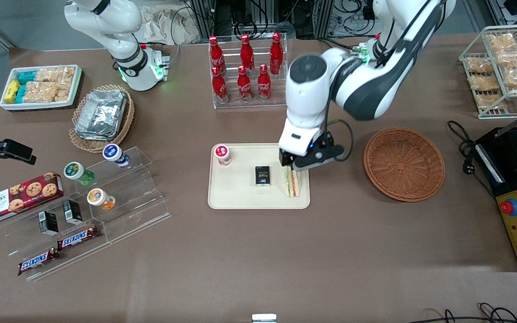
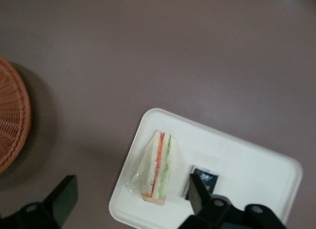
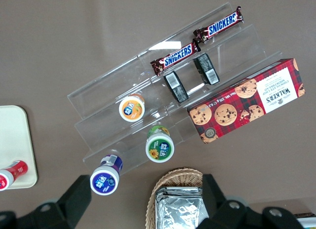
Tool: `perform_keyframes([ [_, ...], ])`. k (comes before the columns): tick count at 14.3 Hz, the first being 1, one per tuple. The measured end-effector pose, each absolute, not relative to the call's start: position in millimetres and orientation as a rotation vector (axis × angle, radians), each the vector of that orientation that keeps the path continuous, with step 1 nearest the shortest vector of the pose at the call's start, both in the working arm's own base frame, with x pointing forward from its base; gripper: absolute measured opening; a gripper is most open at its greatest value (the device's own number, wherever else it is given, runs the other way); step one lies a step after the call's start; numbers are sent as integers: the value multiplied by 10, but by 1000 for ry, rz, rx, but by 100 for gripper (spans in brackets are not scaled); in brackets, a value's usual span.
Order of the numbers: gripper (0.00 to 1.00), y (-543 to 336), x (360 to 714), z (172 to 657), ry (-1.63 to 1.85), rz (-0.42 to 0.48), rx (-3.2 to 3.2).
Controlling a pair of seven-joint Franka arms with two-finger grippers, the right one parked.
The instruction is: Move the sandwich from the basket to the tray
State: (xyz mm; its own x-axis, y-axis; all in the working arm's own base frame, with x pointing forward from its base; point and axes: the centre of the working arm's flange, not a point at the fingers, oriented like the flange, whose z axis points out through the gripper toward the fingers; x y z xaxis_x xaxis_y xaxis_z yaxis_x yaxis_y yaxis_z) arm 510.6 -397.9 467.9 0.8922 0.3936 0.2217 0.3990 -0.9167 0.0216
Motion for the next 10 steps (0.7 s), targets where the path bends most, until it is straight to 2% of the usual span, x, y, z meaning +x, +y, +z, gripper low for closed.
perform_keyframes([
  [3,100,-3729,5014,5050,-768,-451,-2988],
  [6,100,-3503,4968,5213,-815,-467,-2964],
  [7,100,-3442,4961,5271,-786,-435,-2964],
  [10,100,-3191,4966,5560,-654,-261,-2978],
])
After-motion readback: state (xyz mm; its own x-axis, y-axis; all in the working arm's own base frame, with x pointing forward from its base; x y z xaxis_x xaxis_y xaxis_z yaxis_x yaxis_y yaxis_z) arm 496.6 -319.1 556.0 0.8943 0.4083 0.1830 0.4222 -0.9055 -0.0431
